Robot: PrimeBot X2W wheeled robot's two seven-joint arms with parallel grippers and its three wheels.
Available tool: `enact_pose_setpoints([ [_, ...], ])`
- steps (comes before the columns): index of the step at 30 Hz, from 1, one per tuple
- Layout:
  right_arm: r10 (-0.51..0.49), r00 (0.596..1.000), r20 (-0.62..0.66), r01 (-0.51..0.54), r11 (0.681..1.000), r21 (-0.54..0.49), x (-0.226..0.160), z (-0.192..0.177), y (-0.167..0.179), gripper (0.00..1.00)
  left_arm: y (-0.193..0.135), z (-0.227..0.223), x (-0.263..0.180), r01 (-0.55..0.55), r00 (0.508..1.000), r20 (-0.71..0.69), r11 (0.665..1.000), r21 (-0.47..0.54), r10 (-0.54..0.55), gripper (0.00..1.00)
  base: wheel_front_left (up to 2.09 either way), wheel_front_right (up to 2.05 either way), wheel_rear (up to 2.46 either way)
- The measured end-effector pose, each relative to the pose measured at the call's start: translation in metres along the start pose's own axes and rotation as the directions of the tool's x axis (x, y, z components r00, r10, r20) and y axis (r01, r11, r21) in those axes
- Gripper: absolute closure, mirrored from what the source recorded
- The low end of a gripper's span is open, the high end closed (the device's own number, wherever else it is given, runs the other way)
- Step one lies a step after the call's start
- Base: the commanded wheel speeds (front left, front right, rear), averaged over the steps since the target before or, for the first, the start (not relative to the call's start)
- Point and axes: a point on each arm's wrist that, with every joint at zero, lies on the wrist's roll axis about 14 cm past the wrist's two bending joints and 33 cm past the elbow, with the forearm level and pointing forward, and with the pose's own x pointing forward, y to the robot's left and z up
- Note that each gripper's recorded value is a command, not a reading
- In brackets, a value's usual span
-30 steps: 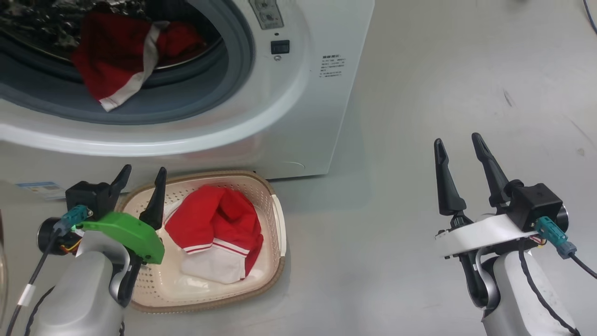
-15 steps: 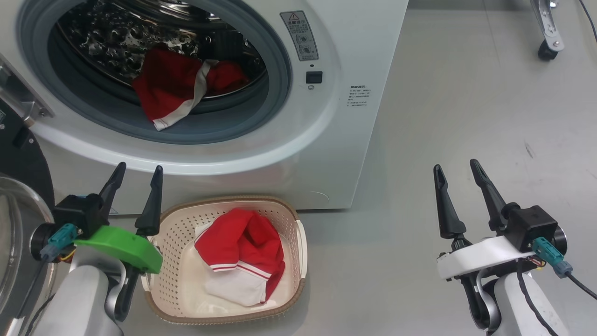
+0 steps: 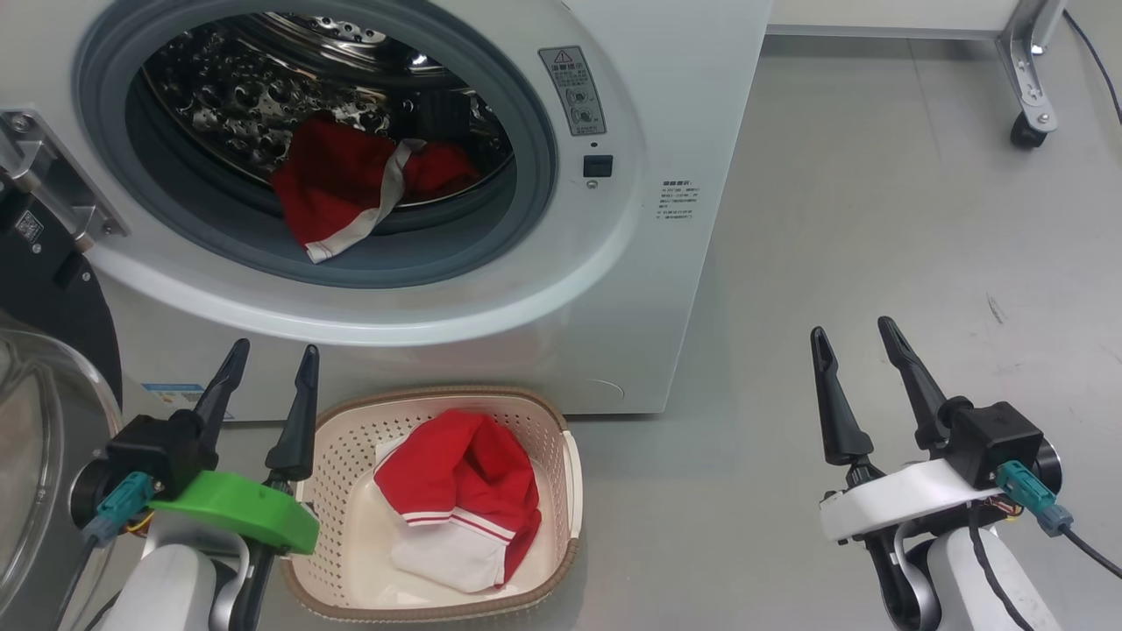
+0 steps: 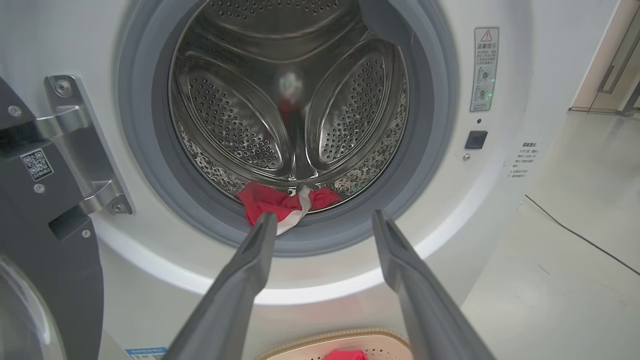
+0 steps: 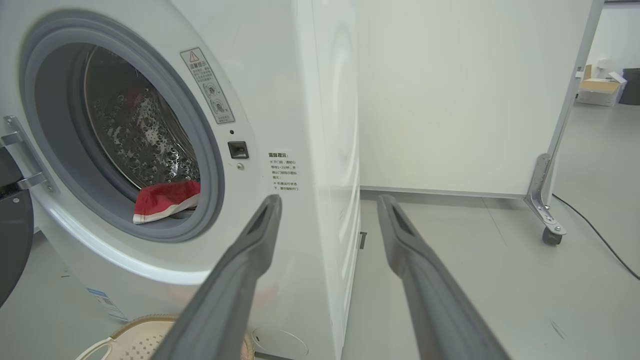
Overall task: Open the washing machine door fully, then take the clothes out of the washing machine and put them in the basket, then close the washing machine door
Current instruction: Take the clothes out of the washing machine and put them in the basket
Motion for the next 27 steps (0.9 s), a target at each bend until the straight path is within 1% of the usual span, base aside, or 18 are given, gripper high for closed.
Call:
enact_pose_setpoints([
  [4, -0.001, 1.000, 0.000, 0.001, 1.000, -0.006, -0.001, 0.000, 0.000, 0.00, 0.001, 0.002, -0.003, -0.012, 1.000, 0.009, 1.000, 0.003, 0.012, 0.00, 0.00, 0.00, 0.00],
  [27, -0.007, 1.000, 0.002, 0.007, 1.000, -0.007, -0.005, 0.001, -0.003, 0.00, -0.010, 0.001, -0.008, 0.010, 1.000, 0.021, 1.000, 0.011, -0.010, 0.00, 0.00, 0.00, 0.00],
])
